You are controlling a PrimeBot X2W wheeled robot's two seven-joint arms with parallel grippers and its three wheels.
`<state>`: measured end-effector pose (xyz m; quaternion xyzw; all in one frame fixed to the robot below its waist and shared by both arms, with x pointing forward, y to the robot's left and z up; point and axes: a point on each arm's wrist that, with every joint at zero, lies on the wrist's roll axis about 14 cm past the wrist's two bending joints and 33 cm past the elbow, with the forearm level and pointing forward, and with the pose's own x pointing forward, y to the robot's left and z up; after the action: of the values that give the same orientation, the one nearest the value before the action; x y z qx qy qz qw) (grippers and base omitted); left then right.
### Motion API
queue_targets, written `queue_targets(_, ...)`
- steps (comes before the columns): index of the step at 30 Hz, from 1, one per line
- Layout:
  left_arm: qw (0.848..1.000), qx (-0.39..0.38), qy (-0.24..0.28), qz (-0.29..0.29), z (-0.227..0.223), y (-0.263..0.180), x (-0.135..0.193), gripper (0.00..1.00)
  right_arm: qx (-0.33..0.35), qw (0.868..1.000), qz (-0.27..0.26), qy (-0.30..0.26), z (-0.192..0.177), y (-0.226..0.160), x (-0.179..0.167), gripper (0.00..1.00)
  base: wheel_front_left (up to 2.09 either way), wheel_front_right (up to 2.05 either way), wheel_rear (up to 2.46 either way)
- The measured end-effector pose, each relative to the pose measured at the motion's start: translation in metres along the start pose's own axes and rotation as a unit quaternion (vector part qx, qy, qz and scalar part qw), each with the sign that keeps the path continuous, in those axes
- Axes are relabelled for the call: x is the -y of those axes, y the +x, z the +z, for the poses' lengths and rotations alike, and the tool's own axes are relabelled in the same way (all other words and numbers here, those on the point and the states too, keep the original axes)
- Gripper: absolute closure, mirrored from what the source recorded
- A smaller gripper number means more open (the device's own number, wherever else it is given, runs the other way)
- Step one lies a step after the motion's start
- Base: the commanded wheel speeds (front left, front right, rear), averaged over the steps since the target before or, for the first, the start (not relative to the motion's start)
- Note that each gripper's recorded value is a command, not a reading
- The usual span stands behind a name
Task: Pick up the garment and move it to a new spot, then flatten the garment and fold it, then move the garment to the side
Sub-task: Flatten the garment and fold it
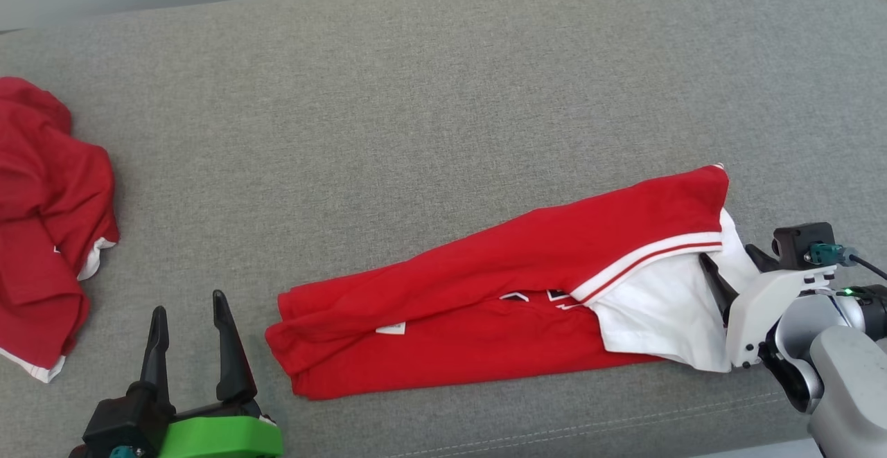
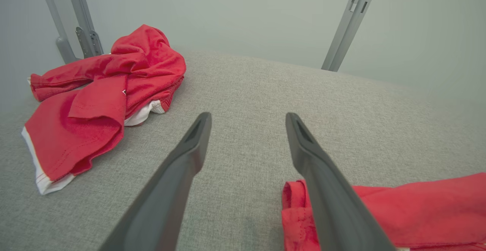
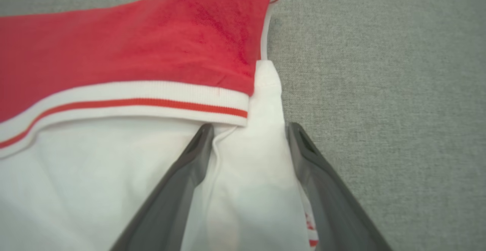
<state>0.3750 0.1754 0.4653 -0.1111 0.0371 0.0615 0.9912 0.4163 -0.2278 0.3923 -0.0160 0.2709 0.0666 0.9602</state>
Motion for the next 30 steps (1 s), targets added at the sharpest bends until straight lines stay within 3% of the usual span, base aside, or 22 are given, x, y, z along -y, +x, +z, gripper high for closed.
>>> queue_targets(7,1.0,0.009,-0.002,0.003,0.004,-0.006,-0.007,0.0,-0.019,1.0,-0.006,0.009,-0.011,0.005,0.003,0.0,0.0,0.0,0.0)
queue_targets(12,1.0,0.006,0.001,-0.005,0.001,-0.009,-0.01,0.0,-0.036,0.998,0.008,0.047,-0.015,0.01,-0.008,0.0,0.0,0.0,0.0)
queue_targets(13,1.0,0.004,0.0,-0.007,0.0,-0.01,-0.01,0.0,-0.038,0.998,0.013,0.053,-0.015,0.011,-0.011,0.61,0.0,0.0,0.0)
queue_targets(14,1.0,0.002,0.0,-0.008,-0.001,-0.01,-0.01,0.0,-0.039,0.997,0.016,0.069,-0.014,0.012,-0.013,1.0,0.0,0.0,0.0)
queue_targets(18,1.0,0.001,0.001,-0.017,-0.002,-0.012,-0.011,0.0,-0.035,0.989,0.032,0.139,-0.009,0.013,-0.024,1.0,0.0,0.0,0.0)
queue_targets(21,1.0,0.002,0.003,-0.022,-0.001,-0.014,-0.012,0.0,-0.027,0.984,0.025,0.176,-0.004,0.009,-0.013,1.0,0.0,0.0,0.0)
queue_targets(30,0.999,-0.003,0.012,-0.039,-0.004,-0.031,-0.015,0.0,0.002,0.971,-0.103,0.217,-0.001,-0.032,0.1,1.0,0.0,0.0,0.0)
